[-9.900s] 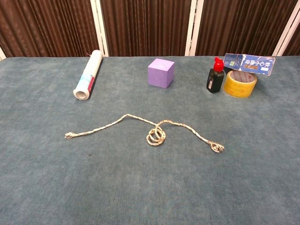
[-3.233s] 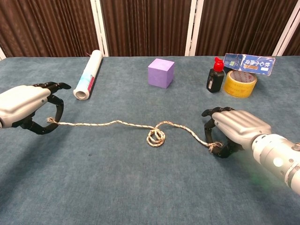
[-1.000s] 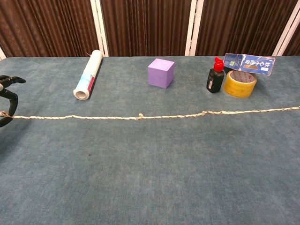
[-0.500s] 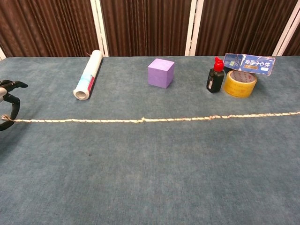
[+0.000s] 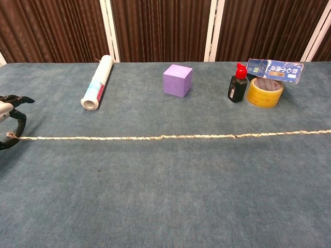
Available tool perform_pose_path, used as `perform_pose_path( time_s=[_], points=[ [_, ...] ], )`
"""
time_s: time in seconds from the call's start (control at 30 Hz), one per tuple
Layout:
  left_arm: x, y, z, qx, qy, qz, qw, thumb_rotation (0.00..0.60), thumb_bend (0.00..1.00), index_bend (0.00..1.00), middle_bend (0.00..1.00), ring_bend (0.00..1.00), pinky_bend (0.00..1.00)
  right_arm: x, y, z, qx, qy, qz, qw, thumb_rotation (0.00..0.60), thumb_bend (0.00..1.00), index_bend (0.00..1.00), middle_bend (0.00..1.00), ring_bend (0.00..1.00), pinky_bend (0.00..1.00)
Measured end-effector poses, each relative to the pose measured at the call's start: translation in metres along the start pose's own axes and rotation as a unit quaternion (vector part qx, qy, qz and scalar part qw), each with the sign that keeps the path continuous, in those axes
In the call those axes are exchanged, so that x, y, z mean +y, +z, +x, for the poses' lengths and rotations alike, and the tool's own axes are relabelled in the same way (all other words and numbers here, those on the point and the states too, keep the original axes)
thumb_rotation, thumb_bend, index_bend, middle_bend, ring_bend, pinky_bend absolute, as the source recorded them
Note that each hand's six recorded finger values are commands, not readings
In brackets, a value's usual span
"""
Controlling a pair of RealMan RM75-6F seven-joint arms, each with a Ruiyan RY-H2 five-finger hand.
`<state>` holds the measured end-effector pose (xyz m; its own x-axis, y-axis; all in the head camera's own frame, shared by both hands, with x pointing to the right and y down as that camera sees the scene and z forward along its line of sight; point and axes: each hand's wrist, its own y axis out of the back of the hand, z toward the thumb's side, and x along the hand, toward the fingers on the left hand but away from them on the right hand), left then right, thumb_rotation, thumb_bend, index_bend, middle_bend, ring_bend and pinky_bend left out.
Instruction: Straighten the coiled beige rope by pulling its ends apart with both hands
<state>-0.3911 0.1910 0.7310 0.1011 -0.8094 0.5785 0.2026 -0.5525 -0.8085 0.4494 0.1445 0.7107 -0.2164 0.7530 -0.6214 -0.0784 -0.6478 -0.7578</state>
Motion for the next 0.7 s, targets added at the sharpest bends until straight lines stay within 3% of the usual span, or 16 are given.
perform_pose_path(
  time_s=[0.2,0.47,0.53,0.6,0.7],
  points=[
    [-0.004,0.001,0.003,-0.001,-0.004,0.001,1.0,0.6,0.4,0.56,0.05,0.0,0.12,-0.007,0.001,-0.003,0.0,0.005,0.006,1.0,0.6,0.68,0.79,0.21,0.01,0.0],
    [-0.013,0.008,0.004,-0.008,-0.016,-0.003,0.9998,0.6,0.4,0.4,0.04,0.0,0.12,-0.016,0.008,-0.002,0.009,0.016,0.001,0.9998,0.6,0.68,0.67,0.21,0.01,0.0],
    [-0.014,0.007,0.003,-0.008,-0.016,-0.002,0.9998,0.6,0.4,0.28,0.03,0.0,0.12,-0.017,0.008,-0.002,0.011,0.02,0.003,0.9997,0.6,0.68,0.55,0.2,0.01,0.0],
    [-0.014,0.006,0.003,-0.008,-0.017,-0.002,0.9998,0.6,0.4,0.1,0.02,0.0,0.12,-0.018,0.007,-0.001,0.009,0.027,0.008,0.9996,0.6,0.68,0.31,0.14,0.0,0.0],
    [-0.014,0.004,0.002,-0.005,-0.017,-0.002,0.9998,0.6,0.4,0.0,0.0,0.0,0.12,-0.02,0.003,-0.001,0.003,0.04,0.016,0.9991,0.6,0.68,0.05,0.05,0.0,0.0]
  ],
)
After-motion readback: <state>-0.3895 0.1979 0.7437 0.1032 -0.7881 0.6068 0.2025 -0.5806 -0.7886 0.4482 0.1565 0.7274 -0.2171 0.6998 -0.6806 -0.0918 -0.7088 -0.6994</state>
